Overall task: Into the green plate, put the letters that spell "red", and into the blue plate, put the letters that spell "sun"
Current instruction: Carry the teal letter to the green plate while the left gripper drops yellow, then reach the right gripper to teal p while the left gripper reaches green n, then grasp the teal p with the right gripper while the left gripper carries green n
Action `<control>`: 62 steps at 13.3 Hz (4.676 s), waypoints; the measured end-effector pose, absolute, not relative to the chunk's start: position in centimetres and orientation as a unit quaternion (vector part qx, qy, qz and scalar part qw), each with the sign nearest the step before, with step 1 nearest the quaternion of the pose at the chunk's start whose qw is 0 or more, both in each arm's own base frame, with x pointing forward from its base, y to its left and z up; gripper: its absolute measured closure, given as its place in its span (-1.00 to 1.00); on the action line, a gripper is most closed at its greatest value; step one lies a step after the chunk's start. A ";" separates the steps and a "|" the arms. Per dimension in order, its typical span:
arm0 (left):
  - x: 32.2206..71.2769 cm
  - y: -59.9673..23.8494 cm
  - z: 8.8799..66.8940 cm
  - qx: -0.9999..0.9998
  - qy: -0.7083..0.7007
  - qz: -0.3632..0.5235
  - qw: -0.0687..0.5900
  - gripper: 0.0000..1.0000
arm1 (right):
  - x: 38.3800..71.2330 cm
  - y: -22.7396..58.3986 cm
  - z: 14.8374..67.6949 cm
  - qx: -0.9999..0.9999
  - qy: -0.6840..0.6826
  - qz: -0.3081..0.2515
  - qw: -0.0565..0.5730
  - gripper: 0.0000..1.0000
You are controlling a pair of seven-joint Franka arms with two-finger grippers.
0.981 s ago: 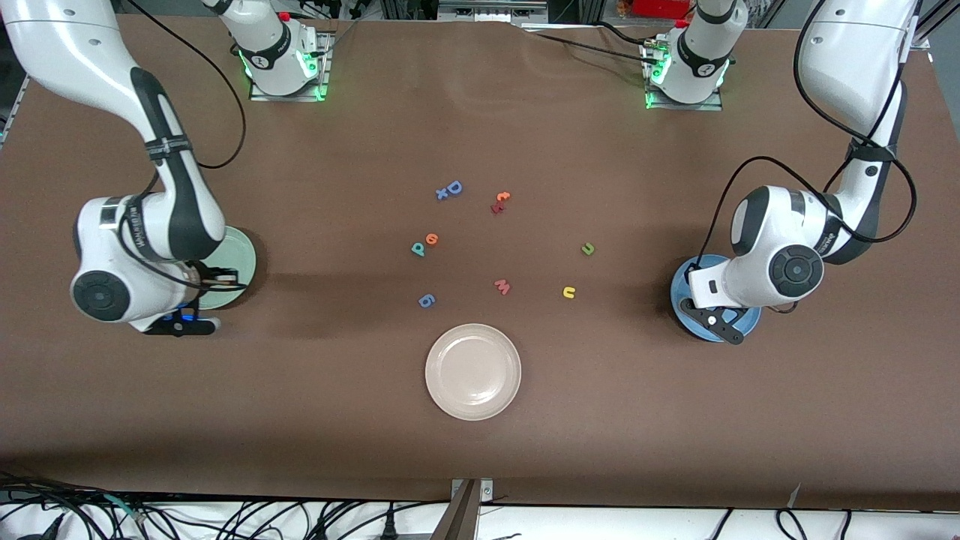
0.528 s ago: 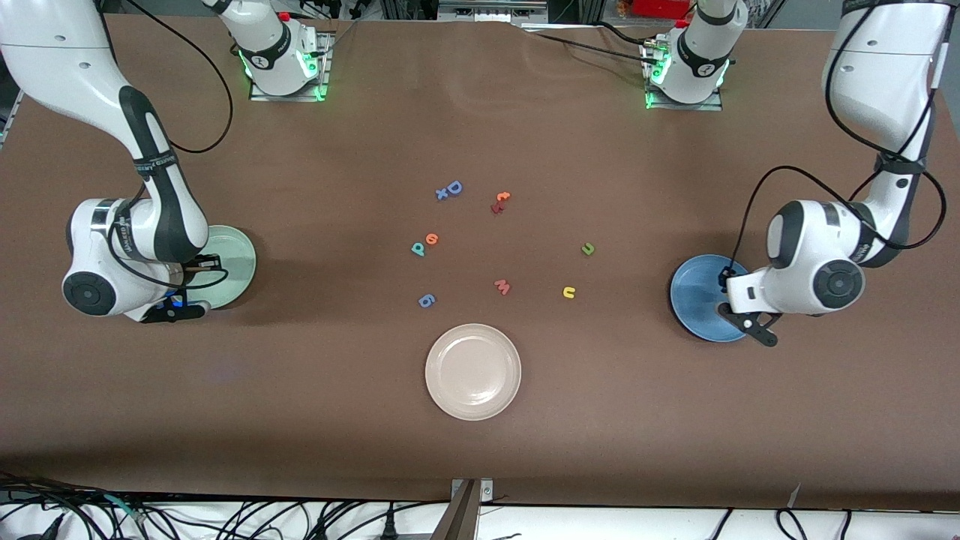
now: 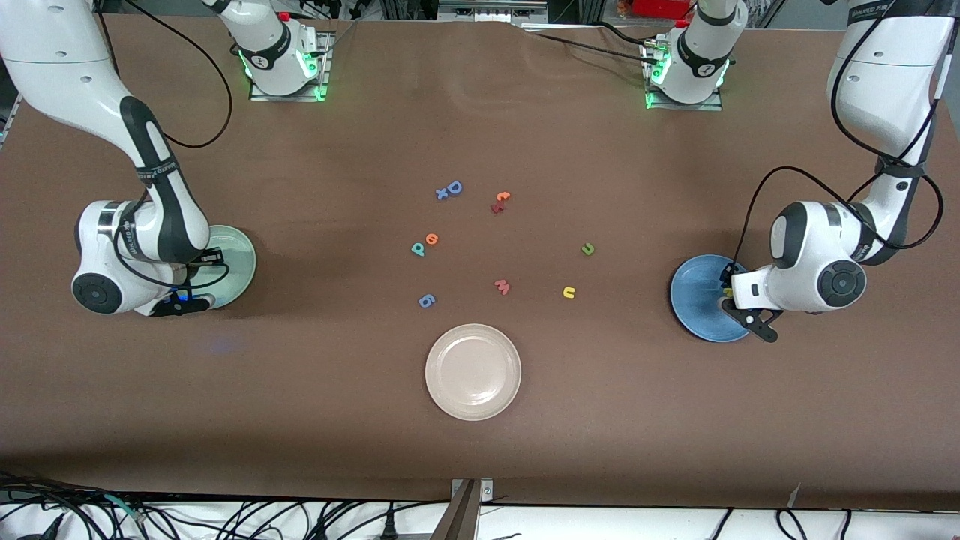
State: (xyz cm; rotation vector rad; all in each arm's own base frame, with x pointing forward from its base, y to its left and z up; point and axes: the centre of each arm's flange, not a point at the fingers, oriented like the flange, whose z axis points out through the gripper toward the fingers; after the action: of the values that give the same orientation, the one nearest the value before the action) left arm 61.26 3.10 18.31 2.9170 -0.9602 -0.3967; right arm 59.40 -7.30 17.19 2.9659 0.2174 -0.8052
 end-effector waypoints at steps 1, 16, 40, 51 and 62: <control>61.3 2.8 18.7 0.941 -0.312 -0.126 0.022 -0.26 | 59.4 -7.4 17.2 0.962 0.071 -0.262 0.030 0.15; 55.9 -24.0 24.1 0.990 -0.038 -0.136 -0.008 -1.00 | 59.6 20.1 28.0 0.964 -0.166 -0.205 0.034 -0.98; 51.1 -27.2 16.7 0.946 0.306 -0.104 -0.011 -0.53 | 52.8 37.3 16.6 0.951 -0.282 -0.122 0.012 -0.46; 51.0 -27.4 16.7 0.944 0.314 -0.104 -0.011 -0.51 | 52.8 37.3 16.8 0.952 -0.282 -0.121 0.012 0.21; 50.4 -27.7 17.1 0.945 0.310 -0.105 -0.014 0.45 | 54.8 35.8 18.6 0.949 -0.287 -0.128 0.035 0.27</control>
State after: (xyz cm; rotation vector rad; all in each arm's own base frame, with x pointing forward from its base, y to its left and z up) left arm 50.43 -27.67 17.12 2.9947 0.9811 -0.3338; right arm 54.78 35.82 18.56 2.9148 -0.8819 -0.3935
